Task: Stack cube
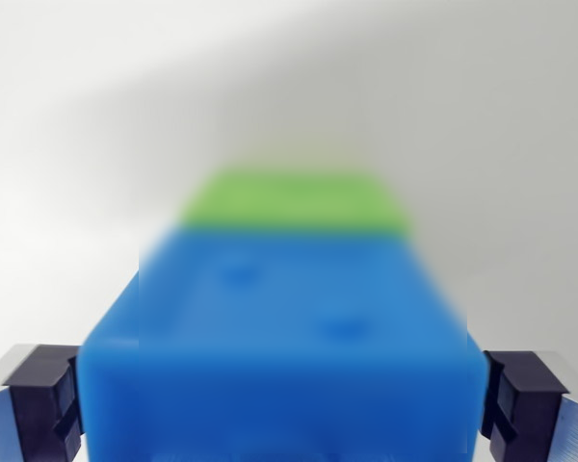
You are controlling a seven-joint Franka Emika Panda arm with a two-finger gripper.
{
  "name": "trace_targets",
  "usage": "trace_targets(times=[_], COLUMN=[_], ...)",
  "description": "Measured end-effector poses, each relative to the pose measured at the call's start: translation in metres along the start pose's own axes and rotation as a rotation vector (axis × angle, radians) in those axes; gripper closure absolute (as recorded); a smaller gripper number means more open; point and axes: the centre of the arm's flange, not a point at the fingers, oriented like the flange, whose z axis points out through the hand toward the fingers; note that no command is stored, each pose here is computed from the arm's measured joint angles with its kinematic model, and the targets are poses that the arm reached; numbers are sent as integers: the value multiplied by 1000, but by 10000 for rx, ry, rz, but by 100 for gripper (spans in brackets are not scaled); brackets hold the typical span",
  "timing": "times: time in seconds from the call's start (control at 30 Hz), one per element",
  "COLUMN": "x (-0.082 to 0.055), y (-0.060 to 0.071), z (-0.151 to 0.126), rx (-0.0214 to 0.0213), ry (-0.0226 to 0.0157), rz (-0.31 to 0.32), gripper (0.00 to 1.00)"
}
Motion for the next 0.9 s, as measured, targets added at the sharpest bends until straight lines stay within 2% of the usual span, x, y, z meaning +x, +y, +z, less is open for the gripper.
trace_targets(times=[0.47, 0.9], x=[0, 0], y=[0, -1], z=[0, -23], rx=[0, 48], ry=[-1, 2], rz=[-2, 4], gripper=[0, 0])
